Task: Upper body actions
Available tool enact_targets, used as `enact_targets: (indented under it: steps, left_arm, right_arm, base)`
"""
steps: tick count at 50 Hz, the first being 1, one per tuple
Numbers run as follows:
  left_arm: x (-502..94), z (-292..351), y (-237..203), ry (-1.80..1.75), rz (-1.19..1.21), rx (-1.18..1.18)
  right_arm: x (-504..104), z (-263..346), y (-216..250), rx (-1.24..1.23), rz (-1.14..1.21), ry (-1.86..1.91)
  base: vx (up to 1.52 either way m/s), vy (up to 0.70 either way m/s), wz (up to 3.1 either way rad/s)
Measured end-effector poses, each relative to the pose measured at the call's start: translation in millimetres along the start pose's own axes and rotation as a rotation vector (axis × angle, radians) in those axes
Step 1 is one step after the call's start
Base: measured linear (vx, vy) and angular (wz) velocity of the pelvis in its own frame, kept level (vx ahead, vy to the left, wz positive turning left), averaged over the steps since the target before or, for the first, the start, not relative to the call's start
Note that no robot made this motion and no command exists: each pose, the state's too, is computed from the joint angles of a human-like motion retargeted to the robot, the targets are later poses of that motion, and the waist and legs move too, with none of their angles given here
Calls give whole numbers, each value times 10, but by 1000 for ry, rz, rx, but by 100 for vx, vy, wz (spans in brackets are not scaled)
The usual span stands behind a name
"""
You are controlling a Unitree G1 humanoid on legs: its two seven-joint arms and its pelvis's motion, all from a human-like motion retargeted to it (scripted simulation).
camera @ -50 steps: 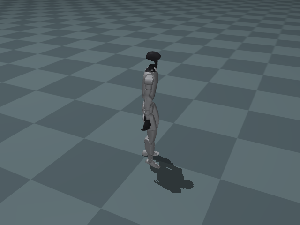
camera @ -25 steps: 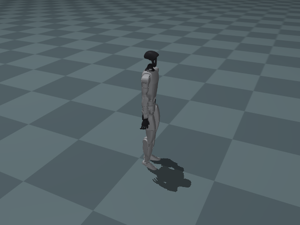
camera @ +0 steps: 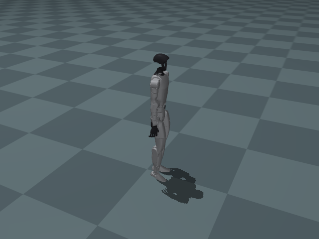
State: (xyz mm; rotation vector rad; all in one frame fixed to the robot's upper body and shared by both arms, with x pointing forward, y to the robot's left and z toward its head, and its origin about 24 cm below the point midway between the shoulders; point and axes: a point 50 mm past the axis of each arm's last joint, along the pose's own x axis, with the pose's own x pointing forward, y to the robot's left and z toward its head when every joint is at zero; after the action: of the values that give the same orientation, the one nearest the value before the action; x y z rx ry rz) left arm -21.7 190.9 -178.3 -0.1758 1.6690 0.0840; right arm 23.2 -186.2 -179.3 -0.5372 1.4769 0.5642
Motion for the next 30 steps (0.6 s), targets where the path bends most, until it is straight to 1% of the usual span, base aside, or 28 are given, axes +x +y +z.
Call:
enact_targets:
  steps: [8, 18, 24, 30]
  left_arm:
    - [-9, -90, 29, 51, 4, 22]
    - [-20, -144, 89, 66, 6, 23]
    - [-31, -47, 143, 33, 26, 12]
    - [-49, 180, 163, -32, 35, 8]
  right_arm:
    - [-8, 195, -131, -32, -38, -65]
    - [-15, 385, -160, -79, -50, -151]
    - [-13, 245, -161, -27, -66, -120]
    - [-25, -66, -142, 114, -89, -12]
  base:
    - [-12, 2, -90]
    - [-20, -9, -181]
    - [-19, -12, -194]
    - [-11, -11, -155]
